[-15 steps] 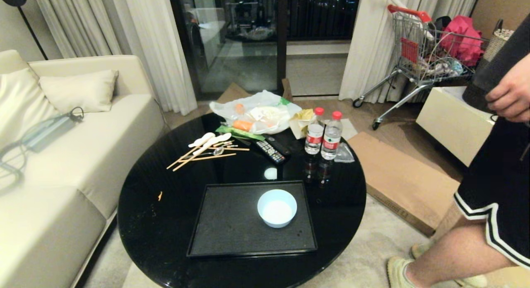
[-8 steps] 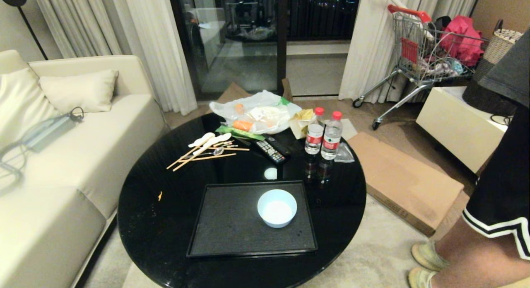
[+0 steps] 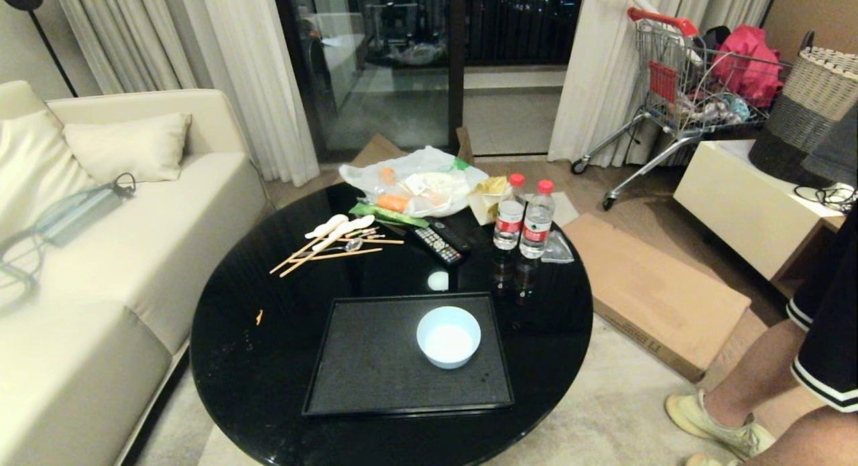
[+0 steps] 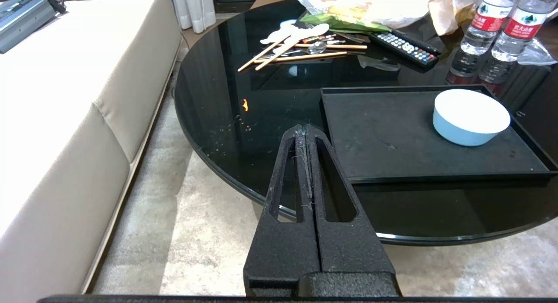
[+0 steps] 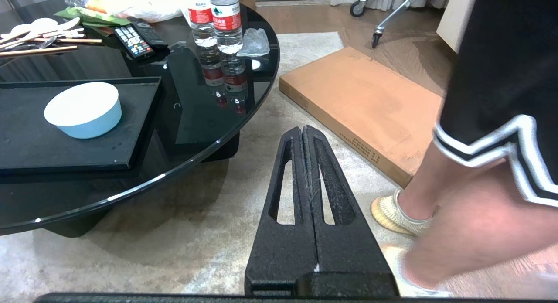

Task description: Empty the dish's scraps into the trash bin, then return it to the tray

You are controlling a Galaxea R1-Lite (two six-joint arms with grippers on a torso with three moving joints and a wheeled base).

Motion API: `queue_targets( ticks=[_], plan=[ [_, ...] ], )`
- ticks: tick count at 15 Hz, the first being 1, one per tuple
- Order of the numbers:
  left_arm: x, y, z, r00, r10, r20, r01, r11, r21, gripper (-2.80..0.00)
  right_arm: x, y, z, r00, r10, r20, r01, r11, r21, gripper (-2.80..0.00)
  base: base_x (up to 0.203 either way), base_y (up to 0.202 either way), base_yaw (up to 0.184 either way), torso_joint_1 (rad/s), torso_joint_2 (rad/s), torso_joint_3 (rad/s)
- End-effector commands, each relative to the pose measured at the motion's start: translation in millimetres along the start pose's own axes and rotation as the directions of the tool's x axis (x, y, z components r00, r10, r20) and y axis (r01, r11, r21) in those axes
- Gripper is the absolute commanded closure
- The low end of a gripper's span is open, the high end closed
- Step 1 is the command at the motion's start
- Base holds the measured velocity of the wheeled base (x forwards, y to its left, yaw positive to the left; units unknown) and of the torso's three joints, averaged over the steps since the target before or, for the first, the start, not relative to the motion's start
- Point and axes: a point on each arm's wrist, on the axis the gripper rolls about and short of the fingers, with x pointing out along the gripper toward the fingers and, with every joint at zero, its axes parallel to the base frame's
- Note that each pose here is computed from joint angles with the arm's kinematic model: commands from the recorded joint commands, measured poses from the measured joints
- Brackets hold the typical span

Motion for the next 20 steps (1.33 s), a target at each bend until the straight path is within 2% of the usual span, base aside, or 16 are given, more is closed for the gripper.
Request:
queue_targets(
  ticks=[1, 20],
  plan=[
    [0.0, 0.0, 0.0, 1.000, 0.000, 0.001, 0.000, 1.000, 0.000, 0.00, 0.1, 0.0, 0.1, 1.000, 0.000, -0.001, 0.000, 1.000, -0.001, 0.00, 0.000, 0.000, 0.000, 0.000, 0.00, 0.000],
    [0.0, 0.0, 0.0, 1.000, 0.000, 0.001, 0.000, 1.000, 0.000, 0.00, 0.1, 0.0, 0.2, 1.000, 0.000, 0.000, 0.000, 1.000, 0.000, 0.00, 0.000, 0.000, 0.000, 0.000, 0.00, 0.000]
  ],
)
